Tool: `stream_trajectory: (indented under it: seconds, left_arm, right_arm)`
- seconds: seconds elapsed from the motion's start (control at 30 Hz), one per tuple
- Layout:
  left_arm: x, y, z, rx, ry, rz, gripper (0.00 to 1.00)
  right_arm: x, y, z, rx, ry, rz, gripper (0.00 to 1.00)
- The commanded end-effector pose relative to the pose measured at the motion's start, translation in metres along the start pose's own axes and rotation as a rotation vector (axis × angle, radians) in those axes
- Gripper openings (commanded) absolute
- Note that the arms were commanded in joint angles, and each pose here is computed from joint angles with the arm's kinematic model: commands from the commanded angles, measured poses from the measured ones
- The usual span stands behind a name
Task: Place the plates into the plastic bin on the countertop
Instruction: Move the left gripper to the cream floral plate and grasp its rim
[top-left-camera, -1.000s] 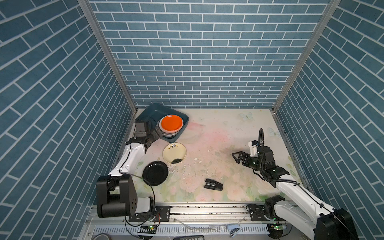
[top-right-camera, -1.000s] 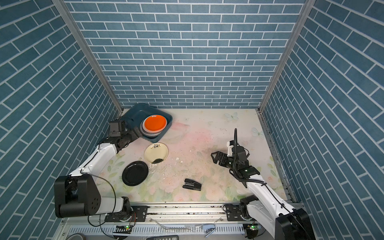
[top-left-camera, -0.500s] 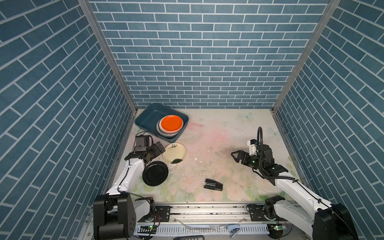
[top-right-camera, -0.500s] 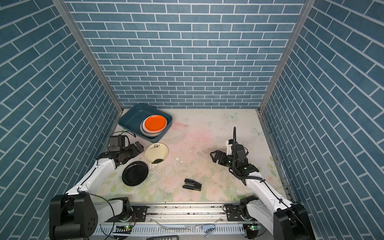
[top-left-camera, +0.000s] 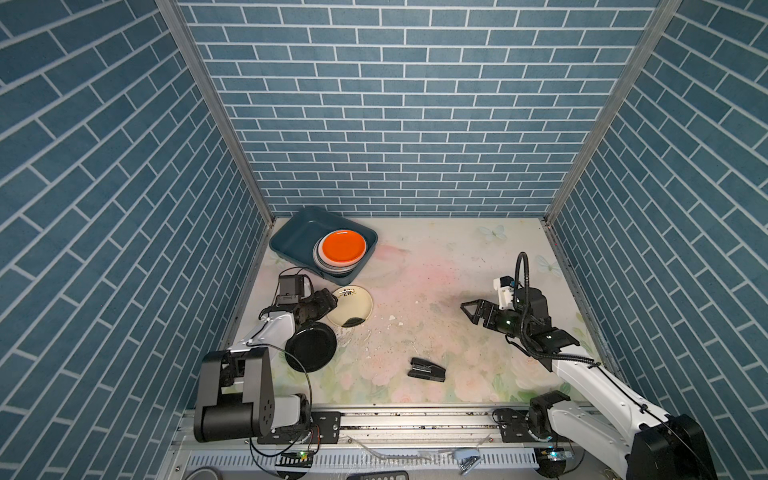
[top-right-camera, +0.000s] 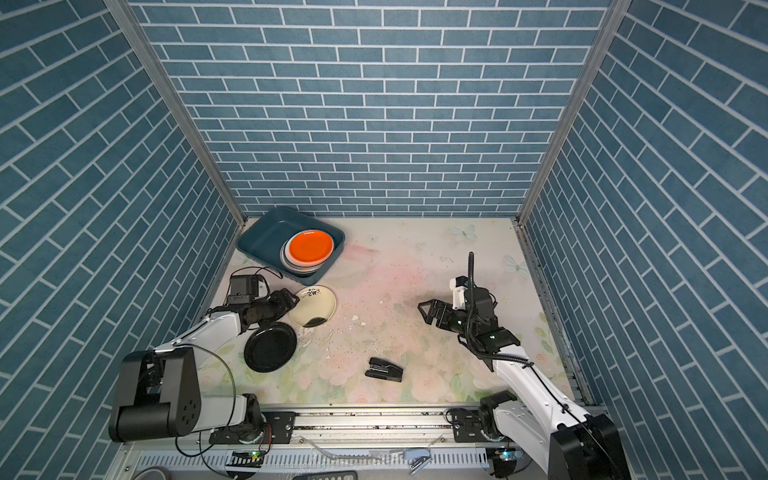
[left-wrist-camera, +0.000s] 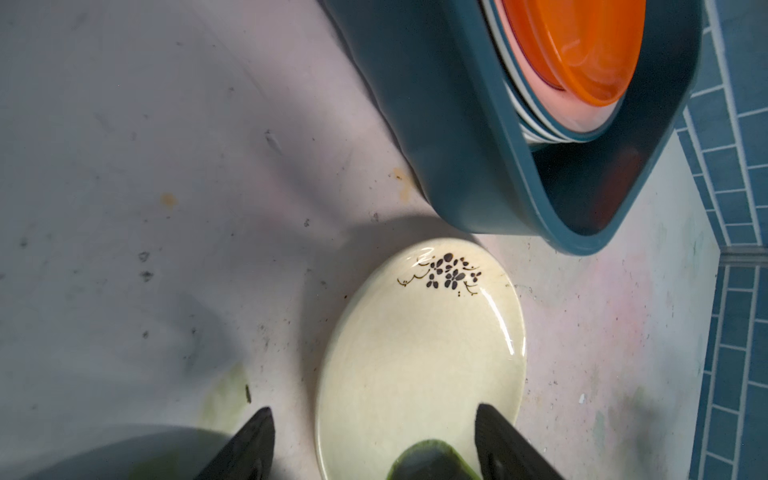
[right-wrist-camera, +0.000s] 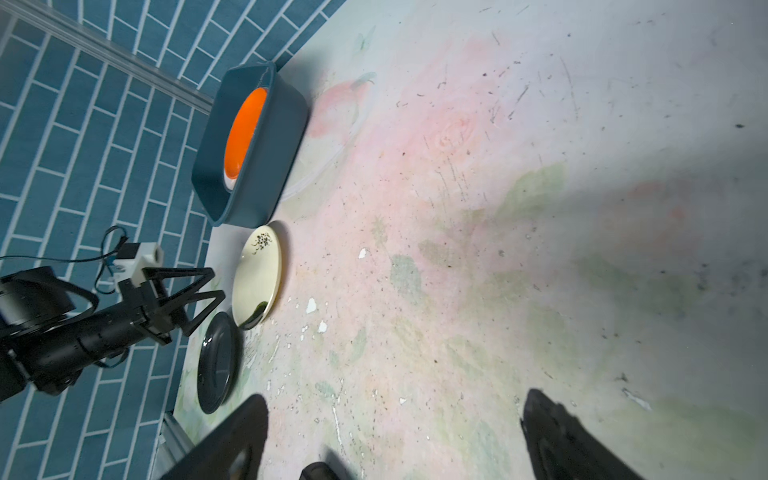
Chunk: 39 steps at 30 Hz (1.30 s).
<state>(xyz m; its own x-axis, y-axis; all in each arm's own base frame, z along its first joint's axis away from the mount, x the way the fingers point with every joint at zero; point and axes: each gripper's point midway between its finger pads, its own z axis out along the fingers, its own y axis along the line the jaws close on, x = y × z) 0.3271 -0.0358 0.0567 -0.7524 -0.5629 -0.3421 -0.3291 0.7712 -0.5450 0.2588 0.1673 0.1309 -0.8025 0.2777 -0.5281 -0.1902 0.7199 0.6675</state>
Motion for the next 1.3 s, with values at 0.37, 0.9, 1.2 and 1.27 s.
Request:
stream_trajectory:
  seconds: [0.37,0.9,1.2,1.27]
  left_arm:
    - [0.005,0.007,0.025,0.017,0.067,-0.019,0.52]
    - [0.011,0.010,0.042,0.055,0.101,-0.032,0.05]
    - [0.009,0.003,0.036,0.083,0.090,-0.030,0.00]
    - [0.009,0.000,0.034,0.101,0.085,-0.036,0.00]
  right_arm:
    - [-0.009,0.014,-0.002,-0.058,-0.021,0.006,0.95]
    - [-0.012,0.010,-0.002,-0.033,-0.038,0.042,0.95]
    - [-0.015,0.013,-0.003,-0.055,-0.057,0.078,0.95]
    - [-0.016,0.015,-0.002,-0.062,-0.054,0.084,0.95]
